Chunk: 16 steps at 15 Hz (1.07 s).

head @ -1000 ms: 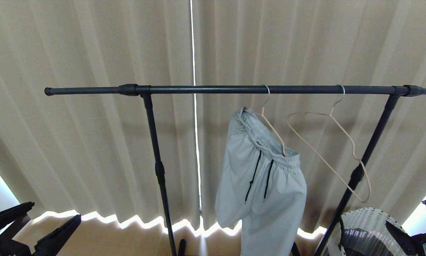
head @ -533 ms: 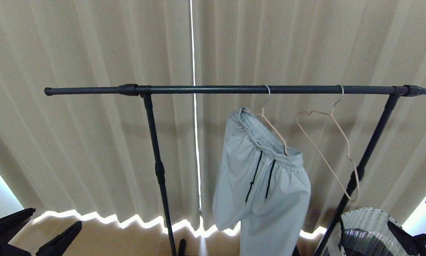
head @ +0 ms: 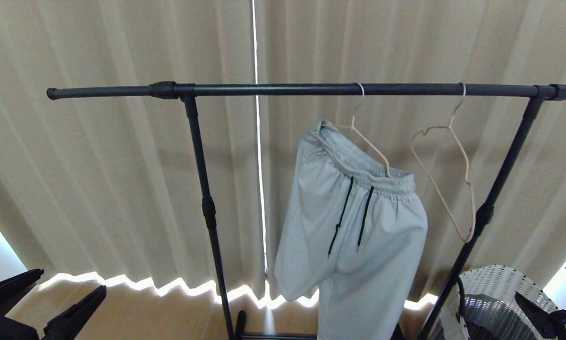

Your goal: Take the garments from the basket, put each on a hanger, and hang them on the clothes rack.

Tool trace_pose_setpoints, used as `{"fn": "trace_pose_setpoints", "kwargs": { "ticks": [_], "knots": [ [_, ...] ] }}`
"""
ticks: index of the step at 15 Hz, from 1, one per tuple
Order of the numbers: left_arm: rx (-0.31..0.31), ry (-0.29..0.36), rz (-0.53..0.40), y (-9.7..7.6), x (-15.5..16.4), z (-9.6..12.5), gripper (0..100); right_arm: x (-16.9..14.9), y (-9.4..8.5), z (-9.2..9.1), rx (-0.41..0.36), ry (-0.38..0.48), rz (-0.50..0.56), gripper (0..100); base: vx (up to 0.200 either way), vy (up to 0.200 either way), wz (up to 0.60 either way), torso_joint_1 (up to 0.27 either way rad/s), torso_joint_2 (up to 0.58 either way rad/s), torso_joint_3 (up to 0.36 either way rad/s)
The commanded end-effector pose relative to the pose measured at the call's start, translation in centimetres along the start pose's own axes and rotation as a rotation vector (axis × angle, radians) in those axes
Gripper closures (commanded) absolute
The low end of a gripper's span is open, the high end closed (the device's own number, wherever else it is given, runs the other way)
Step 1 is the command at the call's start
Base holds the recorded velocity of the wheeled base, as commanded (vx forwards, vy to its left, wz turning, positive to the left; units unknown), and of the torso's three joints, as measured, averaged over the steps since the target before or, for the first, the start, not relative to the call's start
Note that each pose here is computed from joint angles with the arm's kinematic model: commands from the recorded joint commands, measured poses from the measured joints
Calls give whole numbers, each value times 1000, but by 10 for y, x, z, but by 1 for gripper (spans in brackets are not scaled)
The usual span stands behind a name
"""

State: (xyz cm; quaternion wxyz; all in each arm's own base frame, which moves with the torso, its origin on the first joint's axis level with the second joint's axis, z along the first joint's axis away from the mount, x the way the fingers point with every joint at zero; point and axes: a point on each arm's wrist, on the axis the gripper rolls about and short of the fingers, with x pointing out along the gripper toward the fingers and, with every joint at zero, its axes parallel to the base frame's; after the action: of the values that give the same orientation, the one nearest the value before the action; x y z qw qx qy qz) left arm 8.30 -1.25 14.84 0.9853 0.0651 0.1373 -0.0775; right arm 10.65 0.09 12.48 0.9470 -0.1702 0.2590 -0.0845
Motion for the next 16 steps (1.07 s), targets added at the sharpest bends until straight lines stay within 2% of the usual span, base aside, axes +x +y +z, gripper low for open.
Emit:
{"fn": "trace_pose_setpoints", "kwargs": {
  "ticks": [1, 6, 11, 14, 16],
  "knots": [
    [-1, -2, 1, 0, 0, 0, 0, 0, 0, 0, -1, 2, 1, 0, 0, 0, 0, -203, 505, 295],
    [-1, -5, 4, 0, -1, 0, 0, 0, 1, -2, -3, 3, 8, 0, 0, 0, 0, -174, 477, 294],
    [2, -54, 3, 0, -8, 4, 0, 0, 1, -2, -3, 2, 11, 0, 0, 0, 0, -147, 462, 319],
    [3, -50, 0, 0, -8, 3, 0, 0, 1, 0, 1, -5, 14, 0, 0, 0, 0, -108, 442, 336],
    [4, -35, -5, 0, -6, 2, 0, -2, 1, 0, 6, -33, 70, 0, 0, 0, 0, -58, 408, 334]
  ]
}}
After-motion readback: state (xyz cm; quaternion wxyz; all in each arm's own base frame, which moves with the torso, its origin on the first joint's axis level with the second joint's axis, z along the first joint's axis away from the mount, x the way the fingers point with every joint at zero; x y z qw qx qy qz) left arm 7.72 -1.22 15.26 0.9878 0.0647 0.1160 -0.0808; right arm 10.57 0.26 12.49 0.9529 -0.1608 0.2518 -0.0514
